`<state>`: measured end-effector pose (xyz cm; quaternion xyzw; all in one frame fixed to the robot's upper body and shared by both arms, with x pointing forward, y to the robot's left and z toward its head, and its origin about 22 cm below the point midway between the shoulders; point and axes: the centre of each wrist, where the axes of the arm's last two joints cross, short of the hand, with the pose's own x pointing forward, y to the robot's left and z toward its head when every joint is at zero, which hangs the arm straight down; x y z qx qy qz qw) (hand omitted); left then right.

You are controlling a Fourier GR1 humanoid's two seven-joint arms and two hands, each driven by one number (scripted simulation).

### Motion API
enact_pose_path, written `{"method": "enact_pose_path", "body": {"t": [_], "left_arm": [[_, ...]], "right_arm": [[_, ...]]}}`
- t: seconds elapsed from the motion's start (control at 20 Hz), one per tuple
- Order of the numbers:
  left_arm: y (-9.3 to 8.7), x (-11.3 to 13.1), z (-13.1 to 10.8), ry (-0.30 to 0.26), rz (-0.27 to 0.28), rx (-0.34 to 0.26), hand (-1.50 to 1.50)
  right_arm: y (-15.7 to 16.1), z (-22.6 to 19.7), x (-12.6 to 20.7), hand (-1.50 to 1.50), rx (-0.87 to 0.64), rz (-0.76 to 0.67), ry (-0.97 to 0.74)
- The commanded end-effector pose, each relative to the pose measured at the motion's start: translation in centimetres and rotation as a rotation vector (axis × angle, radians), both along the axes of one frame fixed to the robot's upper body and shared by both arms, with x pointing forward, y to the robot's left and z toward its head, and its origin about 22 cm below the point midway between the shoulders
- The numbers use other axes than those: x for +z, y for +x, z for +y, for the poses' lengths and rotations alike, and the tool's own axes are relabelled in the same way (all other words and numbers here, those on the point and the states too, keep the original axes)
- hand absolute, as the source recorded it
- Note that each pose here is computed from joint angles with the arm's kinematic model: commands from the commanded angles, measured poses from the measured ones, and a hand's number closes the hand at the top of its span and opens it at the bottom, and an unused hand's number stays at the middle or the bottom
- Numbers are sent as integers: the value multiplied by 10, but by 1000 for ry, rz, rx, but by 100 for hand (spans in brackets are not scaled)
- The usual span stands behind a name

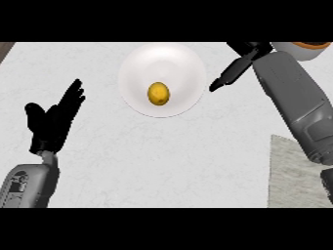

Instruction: Pick the lemon from the placemat and place it in the plate

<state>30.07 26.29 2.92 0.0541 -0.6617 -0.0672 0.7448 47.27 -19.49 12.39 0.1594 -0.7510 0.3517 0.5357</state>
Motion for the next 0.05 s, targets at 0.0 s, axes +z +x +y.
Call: {"method": "enact_pose_path", "body": {"t": [0.0], "left_arm": [[6,11,-11,5,-1,-29,0]], "right_arm": [[-1,-26,-1,-150,39,-10,16]]}}
